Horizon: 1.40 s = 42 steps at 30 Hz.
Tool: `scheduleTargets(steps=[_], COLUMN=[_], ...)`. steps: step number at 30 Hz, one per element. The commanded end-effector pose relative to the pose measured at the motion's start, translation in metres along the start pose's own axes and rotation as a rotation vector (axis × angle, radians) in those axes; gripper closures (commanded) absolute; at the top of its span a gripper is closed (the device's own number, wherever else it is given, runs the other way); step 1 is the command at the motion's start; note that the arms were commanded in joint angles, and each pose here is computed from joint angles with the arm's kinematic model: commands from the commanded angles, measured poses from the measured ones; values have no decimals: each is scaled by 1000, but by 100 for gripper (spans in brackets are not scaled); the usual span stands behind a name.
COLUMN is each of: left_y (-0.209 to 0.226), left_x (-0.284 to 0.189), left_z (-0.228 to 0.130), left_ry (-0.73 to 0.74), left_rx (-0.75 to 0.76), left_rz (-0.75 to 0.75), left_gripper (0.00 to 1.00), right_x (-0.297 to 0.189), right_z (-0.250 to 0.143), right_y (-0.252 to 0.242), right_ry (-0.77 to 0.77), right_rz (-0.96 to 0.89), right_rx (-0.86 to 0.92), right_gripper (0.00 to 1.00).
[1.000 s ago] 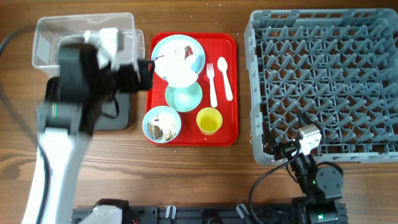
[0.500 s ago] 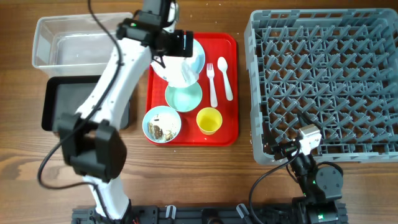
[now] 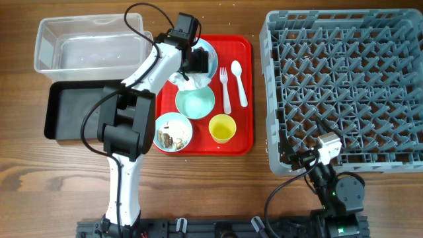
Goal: Sort waste into correct bins and load items into the dishwasher rack
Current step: 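Lift the plate with the left gripper and tip trash into the clear bin, then set the plate back on the red tray, move left gripper to blue bowl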
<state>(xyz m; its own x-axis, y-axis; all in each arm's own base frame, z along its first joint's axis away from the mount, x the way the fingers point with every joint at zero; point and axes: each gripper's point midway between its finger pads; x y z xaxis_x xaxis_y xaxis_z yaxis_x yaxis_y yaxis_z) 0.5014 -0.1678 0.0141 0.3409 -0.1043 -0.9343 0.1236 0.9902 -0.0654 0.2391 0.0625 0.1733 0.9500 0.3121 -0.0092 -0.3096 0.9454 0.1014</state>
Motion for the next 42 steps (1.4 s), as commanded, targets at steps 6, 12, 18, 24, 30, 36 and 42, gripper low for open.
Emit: scheduleTargets(steps=[6, 12, 18, 24, 30, 36, 42], left_y=[-4, 1, 96, 205, 233, 216, 145], left_x=[9, -134, -200, -140, -118, -205, -283], left_z=[-6, 81, 92, 74, 70, 78, 27], left_ry=[25, -240, -322, -226, -210, -319, -239], left_rx=[-10, -79, -234, -410, -452, -433, -347], left_rz=[-13, -61, 23, 123, 143, 125, 77], left_gripper=[96, 96, 96, 88, 7, 8, 8], right_x=[0, 0, 0, 0, 0, 0, 0], right_z=[2, 2, 2, 2, 2, 2, 2], right_y=[-1, -1, -1, -1, -1, -1, -1], right_ry=[-10, -10, -10, -10, -10, -10, -10], right_rz=[-8, -8, -8, -7, -8, -8, -8], right_rx=[-13, -14, -13, -13, -13, -13, -13], right_gripper=[0, 0, 0, 0, 0, 0, 0])
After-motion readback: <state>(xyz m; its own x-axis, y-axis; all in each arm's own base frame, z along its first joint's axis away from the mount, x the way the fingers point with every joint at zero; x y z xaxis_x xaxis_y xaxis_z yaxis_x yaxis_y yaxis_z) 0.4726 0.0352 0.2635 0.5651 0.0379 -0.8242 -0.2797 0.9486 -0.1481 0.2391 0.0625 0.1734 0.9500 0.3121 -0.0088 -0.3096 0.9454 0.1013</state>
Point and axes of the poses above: each gripper's point midway between its finger pads, its own x axis out along the fingers, its own y axis along the line the jaws close on, z = x × y, and after that the axes turned 5 degrees about x, right-handed
